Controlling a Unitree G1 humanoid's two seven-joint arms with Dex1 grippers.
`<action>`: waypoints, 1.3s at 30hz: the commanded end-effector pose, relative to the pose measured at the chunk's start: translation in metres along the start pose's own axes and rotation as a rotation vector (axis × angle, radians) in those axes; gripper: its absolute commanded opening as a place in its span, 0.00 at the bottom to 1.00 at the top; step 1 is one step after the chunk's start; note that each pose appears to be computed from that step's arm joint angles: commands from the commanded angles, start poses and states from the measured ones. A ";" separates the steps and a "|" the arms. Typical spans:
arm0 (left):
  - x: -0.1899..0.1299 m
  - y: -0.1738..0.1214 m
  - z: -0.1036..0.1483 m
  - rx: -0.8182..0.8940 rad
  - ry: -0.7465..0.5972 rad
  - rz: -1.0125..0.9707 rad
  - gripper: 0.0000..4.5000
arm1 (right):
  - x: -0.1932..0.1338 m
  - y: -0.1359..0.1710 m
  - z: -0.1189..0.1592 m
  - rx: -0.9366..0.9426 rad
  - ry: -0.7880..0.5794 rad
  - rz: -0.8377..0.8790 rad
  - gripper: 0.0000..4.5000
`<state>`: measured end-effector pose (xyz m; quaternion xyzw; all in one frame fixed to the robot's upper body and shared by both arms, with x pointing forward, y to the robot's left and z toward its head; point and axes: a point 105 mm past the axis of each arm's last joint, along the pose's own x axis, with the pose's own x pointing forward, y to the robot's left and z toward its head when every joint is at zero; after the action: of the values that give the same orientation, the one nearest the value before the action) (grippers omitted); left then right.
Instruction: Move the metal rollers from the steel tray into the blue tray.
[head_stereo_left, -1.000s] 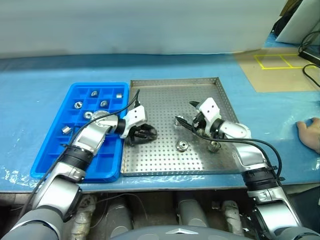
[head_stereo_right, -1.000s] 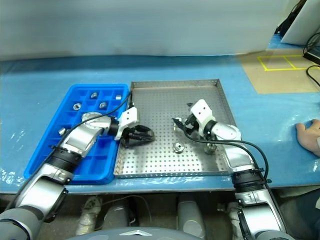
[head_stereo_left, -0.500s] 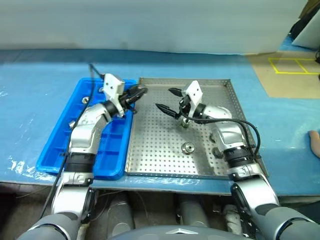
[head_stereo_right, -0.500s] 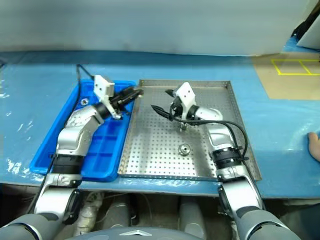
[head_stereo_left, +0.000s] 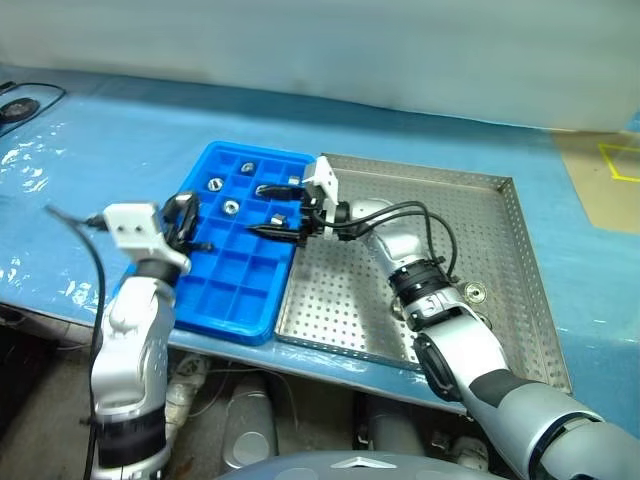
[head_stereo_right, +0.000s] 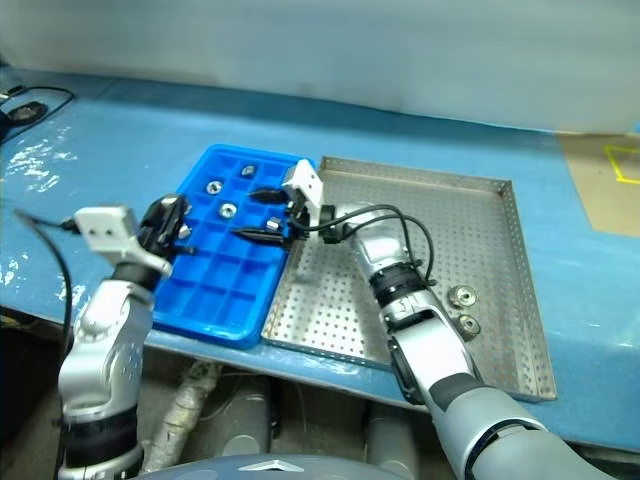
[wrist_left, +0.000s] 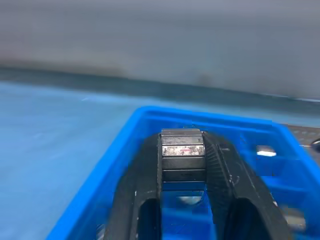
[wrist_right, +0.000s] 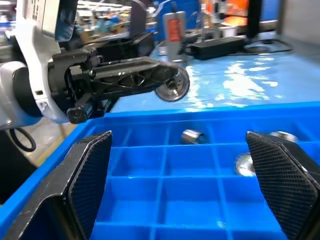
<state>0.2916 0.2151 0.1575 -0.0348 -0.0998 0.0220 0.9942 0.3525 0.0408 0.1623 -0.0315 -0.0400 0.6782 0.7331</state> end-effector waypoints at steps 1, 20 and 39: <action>-0.021 0.006 0.010 0.036 -0.020 0.076 0.17 | 0.012 0.007 0.010 -0.061 -0.015 0.069 1.00; -0.028 0.007 -0.029 -0.021 0.156 0.149 0.55 | -0.011 -0.007 -0.008 -0.084 0.051 -0.046 1.00; 0.080 -0.130 -0.017 0.013 0.038 -0.798 0.84 | -0.146 -0.014 -0.007 -0.146 0.137 -0.622 1.00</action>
<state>0.3785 0.1016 0.1589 -0.0060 -0.0645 -0.3288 0.9422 0.3598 -0.1038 0.1352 -0.1143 -0.0154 0.4271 0.8968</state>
